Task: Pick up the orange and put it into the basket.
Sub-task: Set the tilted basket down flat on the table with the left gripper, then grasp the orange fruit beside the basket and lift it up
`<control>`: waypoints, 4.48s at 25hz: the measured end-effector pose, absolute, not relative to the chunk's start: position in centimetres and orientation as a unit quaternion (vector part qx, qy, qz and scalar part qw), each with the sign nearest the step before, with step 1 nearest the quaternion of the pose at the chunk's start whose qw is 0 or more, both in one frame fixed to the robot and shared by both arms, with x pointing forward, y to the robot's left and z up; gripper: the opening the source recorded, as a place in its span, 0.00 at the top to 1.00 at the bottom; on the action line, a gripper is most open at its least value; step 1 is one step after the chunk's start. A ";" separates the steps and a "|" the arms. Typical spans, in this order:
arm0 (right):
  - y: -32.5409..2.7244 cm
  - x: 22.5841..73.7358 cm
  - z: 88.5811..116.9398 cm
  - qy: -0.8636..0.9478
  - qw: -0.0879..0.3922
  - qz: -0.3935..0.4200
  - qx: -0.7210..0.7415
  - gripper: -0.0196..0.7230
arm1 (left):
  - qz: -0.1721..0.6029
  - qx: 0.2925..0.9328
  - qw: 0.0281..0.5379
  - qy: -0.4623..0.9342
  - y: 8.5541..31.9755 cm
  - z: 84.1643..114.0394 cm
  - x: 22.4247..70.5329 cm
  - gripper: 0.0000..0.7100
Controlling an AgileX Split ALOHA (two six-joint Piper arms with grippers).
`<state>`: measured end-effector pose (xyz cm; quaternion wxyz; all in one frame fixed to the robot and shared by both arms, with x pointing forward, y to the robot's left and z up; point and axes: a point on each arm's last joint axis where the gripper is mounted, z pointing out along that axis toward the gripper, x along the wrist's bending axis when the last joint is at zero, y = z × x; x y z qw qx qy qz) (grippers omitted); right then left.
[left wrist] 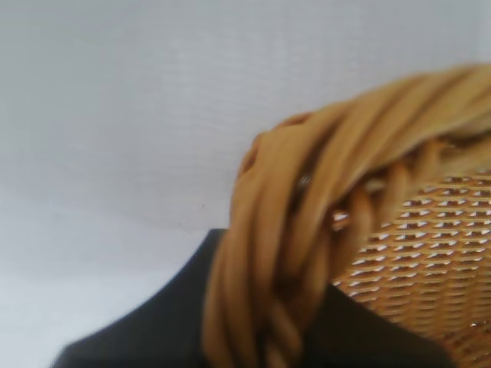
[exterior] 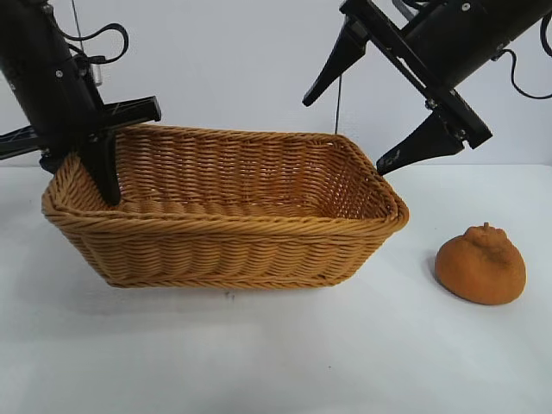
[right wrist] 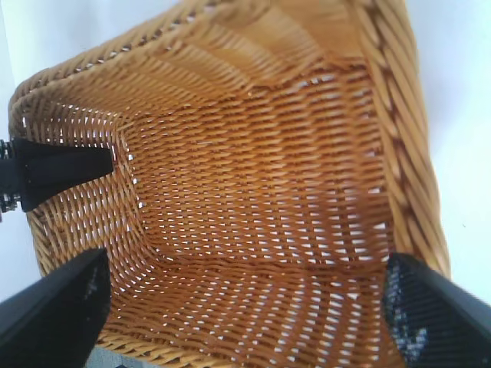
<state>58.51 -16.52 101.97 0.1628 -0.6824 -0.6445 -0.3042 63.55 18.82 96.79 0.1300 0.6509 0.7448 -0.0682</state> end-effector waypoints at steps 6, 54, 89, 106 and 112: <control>-16.5 58.5 102.0 -0.645 0.163 -0.304 -0.682 0.08 | -0.089 0.679 0.128 0.717 17.4 95.1 63.7 0.86; -16.6 58.5 101.9 -0.650 0.158 -0.299 -0.681 0.08 | 0.027 0.699 0.050 0.713 25.6 99.9 66.1 0.18; -16.6 58.3 101.8 -0.654 0.163 -0.293 -0.679 0.08 | 0.092 0.724 0.112 0.674 28.7 106.8 38.6 0.18; -16.6 58.3 101.8 -0.655 0.164 -0.292 -0.678 0.08 | 0.240 0.675 0.301 0.630 29.4 104.8 28.1 0.18; -16.7 58.0 101.7 -0.666 0.166 -0.276 -0.673 0.08 | 0.315 0.636 0.385 0.590 29.7 105.3 24.3 0.18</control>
